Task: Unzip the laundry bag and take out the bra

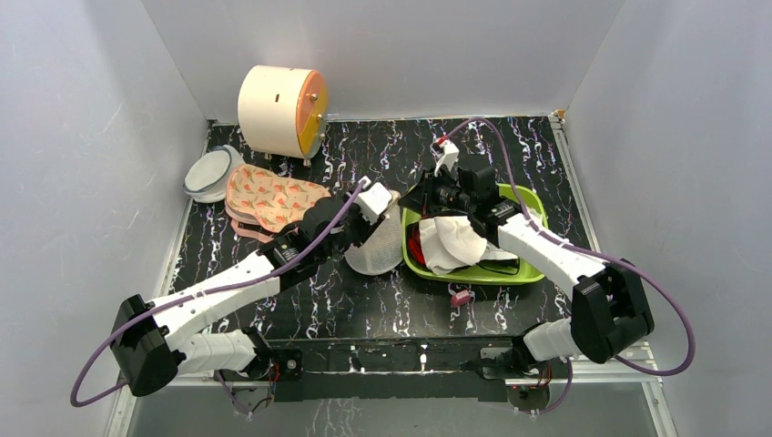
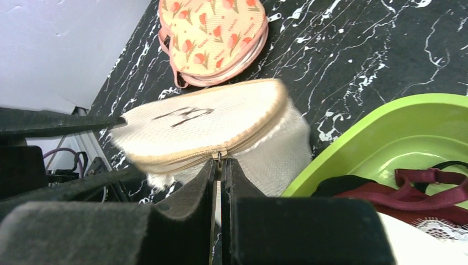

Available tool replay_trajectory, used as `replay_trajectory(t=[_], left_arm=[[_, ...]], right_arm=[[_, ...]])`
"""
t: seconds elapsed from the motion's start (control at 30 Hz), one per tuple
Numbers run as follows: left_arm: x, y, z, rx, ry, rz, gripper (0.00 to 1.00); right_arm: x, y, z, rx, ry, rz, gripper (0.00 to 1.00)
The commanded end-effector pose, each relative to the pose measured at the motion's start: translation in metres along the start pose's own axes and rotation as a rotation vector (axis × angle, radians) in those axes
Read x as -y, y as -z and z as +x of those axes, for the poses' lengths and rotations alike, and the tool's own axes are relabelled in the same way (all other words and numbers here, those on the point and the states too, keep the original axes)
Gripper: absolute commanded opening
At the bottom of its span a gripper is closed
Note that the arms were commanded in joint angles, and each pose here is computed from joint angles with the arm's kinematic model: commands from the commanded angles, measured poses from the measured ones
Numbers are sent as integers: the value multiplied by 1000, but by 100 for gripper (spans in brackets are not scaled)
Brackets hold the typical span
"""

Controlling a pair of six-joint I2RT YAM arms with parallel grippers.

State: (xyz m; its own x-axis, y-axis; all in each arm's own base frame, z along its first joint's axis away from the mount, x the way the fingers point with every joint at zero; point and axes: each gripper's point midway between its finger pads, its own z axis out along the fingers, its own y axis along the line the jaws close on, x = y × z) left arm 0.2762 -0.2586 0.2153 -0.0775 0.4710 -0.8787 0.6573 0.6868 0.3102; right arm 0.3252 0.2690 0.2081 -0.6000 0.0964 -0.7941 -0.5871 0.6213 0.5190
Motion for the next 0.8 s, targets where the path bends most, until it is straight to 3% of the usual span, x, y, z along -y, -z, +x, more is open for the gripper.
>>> replay_trajectory(t=[0.0, 0.1, 0.2, 0.33, 0.77], left_arm=[[-6, 5, -22, 59, 24, -17, 50], [-2, 6, -27, 74, 56, 10, 66], [5, 7, -31, 92, 86, 46, 77], [12, 4, -29, 90, 99, 74, 80], [-6, 1, -15, 42, 46, -33, 48]], right_arm=[[-35, 7, -22, 79, 33, -104, 0], [-44, 6, -18, 73, 31, -115, 0], [-56, 6, -17, 76, 34, -129, 0], [-71, 7, -13, 74, 39, -151, 0], [-76, 12, -2, 61, 42, -144, 0]])
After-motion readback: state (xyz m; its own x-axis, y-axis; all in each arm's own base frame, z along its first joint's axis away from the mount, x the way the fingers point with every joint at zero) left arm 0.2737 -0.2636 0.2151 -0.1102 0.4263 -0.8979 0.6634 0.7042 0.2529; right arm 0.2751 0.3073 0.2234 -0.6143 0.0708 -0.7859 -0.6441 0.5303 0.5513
